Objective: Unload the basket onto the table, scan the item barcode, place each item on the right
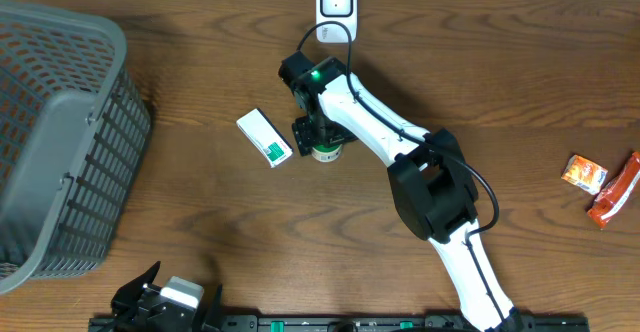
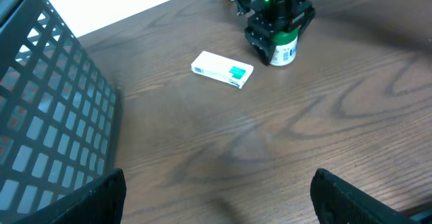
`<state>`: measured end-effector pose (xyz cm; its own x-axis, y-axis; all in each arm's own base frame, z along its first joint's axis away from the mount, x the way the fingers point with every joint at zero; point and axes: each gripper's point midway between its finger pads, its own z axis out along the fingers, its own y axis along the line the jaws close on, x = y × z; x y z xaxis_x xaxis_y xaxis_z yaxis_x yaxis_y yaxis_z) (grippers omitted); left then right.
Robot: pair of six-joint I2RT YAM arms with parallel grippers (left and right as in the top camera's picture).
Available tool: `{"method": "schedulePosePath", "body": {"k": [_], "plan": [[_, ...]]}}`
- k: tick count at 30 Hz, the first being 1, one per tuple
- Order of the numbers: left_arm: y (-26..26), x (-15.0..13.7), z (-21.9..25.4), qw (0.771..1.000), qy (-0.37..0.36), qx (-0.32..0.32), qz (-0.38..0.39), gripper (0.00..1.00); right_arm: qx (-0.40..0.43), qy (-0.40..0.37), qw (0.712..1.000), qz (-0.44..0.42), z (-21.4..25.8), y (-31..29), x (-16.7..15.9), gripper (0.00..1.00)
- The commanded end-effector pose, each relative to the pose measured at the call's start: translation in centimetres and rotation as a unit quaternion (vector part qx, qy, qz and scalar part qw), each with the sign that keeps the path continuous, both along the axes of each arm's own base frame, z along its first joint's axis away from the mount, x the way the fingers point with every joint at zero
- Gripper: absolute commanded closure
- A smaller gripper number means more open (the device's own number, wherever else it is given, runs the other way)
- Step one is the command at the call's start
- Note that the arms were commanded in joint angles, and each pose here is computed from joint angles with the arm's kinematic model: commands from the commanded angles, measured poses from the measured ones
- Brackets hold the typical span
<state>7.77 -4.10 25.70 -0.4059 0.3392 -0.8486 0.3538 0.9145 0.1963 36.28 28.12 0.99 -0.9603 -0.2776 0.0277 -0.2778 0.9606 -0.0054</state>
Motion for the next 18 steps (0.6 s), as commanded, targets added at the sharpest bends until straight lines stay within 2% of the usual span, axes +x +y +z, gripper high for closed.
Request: {"method": "schedulePosePath", "body": {"k": [1, 5, 11, 15, 18], "plan": [[-0.2, -0.1, 0.3, 1.0, -0.007, -0.001, -0.006, 0.14, -0.014, 0.023, 0.999, -0.025, -1.1, -0.9, -0.7, 0.11], [-0.2, -0.1, 0.3, 1.0, -0.007, -0.001, -0.006, 0.14, -0.011, 0.016, 0.998, -0.067, -0.7, -0.6, -0.3, 0.09], [-0.2, -0.1, 0.3, 1.0, -0.008, -0.001, -0.006, 0.14, 0.004, 0.021, 0.995, -0.094, -0.5, 0.0, -0.4, 0.14], [-0.2, -0.1, 0.3, 1.0, -0.007, -0.001, -0.006, 0.14, 0.008, 0.014, 0.994, -0.112, -0.5, 0.3, 0.0, 0.18], [-0.2, -0.1, 0.3, 1.0, -0.008, -0.001, -0.006, 0.13, 0.01, 0.012, 0.993, -0.118, -0.5, 0.4, 0.1, 0.27]]}}
